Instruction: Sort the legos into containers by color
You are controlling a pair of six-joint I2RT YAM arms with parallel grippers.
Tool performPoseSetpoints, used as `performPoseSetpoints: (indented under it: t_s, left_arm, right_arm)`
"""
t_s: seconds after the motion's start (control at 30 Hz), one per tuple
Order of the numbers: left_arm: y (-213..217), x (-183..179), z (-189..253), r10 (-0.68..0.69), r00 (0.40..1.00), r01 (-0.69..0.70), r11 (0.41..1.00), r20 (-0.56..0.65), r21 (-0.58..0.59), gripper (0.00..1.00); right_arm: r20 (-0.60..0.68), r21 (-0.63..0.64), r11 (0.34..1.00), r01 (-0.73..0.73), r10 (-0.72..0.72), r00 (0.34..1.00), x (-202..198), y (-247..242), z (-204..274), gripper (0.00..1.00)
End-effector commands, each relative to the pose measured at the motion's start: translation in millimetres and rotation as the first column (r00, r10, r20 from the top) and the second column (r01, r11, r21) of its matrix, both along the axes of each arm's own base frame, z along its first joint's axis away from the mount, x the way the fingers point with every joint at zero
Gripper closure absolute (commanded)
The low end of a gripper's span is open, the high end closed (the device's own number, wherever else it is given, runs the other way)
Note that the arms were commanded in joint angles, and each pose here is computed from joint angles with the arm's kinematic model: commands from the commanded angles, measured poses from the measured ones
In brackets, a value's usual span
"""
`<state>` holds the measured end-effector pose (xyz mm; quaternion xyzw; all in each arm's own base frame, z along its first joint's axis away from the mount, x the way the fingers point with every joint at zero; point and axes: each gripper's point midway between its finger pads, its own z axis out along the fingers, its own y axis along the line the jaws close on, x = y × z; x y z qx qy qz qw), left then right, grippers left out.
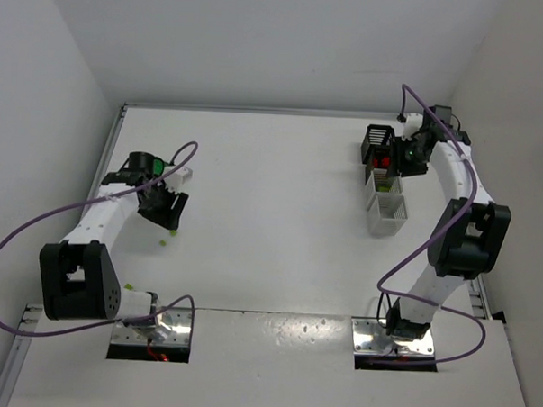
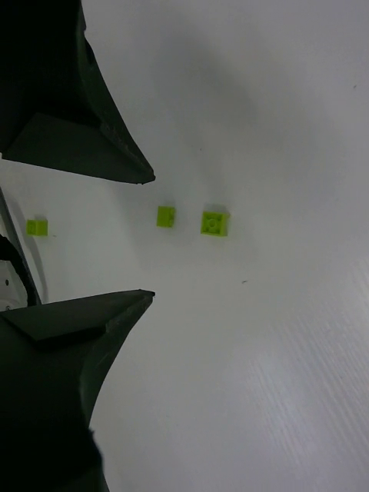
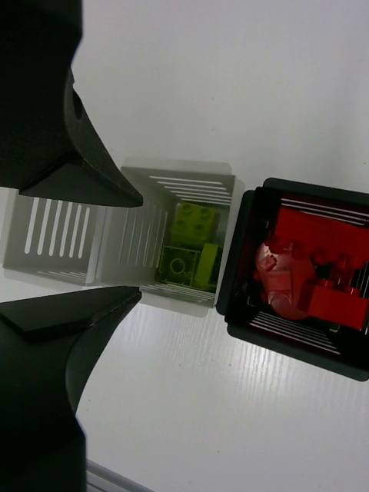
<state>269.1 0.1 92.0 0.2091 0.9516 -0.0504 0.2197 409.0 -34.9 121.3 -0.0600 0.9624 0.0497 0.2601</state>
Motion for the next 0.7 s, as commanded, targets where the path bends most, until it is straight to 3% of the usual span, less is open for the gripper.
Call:
performPoseSetpoints:
  t_s: [0.0,0.27,0.67]
  left_arm:
    - [8,-7,-14,-0.015,0.999,0.016,0.999,-0.041,0.031,0.38]
    - [13,4,-54,0.058,0.99,-0.051,0.997,-0.131,0.057,0.53]
    - [8,16,-75,0.053,0.988,-0.043,0.997,-0.144,0.071,0.54]
  right_arm:
    - [0.108,0.018,1.0,-0.015,0.013,0.994,14,7,33,0.54]
    - [0.136,0.066,0.996,-0.062,0.053,0.989,13,22,48,0.54]
    - [0.153,0.118,0.988,-0.101,0.083,0.985,7,38,55,0.53]
